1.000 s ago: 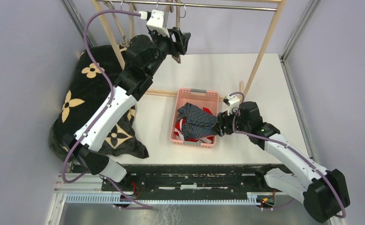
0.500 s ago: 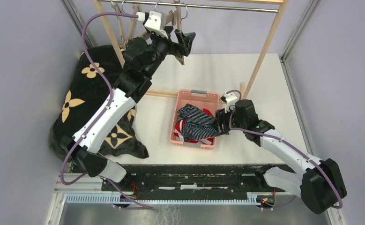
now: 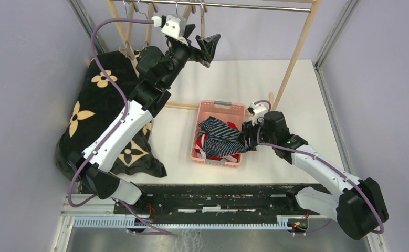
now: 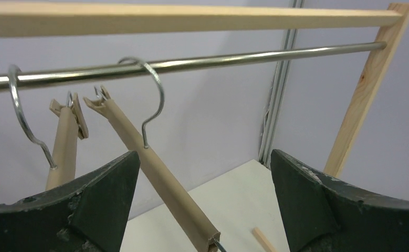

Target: Remove the underwear clipped to the hanger

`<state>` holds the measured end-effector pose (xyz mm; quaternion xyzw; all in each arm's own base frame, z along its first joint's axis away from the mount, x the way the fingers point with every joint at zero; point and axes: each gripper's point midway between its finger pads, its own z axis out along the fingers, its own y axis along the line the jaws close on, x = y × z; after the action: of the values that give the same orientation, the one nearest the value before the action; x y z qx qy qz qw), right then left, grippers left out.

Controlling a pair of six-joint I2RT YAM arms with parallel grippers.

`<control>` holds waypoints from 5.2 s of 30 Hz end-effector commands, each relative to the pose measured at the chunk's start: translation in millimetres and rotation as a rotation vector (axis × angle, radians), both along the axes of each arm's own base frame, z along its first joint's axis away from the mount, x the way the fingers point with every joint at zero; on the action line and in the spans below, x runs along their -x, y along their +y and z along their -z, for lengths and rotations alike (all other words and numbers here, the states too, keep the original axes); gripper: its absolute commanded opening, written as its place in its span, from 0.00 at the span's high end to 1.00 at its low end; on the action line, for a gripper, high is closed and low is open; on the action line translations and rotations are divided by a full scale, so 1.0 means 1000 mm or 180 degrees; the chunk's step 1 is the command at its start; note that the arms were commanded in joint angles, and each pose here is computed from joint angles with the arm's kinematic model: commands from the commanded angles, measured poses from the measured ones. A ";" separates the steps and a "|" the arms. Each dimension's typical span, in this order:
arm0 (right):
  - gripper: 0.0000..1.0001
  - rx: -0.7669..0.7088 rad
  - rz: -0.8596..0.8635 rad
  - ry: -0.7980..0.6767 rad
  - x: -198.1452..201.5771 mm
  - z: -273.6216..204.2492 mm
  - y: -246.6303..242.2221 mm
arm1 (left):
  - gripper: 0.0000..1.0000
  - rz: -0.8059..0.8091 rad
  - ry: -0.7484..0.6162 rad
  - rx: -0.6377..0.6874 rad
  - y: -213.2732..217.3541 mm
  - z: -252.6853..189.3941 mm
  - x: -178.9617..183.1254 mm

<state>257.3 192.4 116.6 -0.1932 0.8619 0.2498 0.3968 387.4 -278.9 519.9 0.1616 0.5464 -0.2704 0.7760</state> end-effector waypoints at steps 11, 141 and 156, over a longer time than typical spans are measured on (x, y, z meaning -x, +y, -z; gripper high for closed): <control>0.37 -0.0063 0.0029 -0.0283 -0.013 -0.025 0.003 | 0.01 0.0048 -0.0766 0.0237 0.017 -0.085 0.035; 0.99 0.1153 -0.0099 -0.0187 -0.034 0.029 0.083 | 0.01 0.0220 -0.0095 0.0006 0.109 0.028 0.175; 0.35 0.1206 0.0119 -0.0913 -0.083 -0.055 0.084 | 0.01 -0.0606 -0.0126 0.0205 0.168 0.057 0.177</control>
<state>314.1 272.6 100.1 -0.2990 0.8684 0.0501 0.3923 206.7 -137.1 458.5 0.1336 0.5490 -0.2565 0.7842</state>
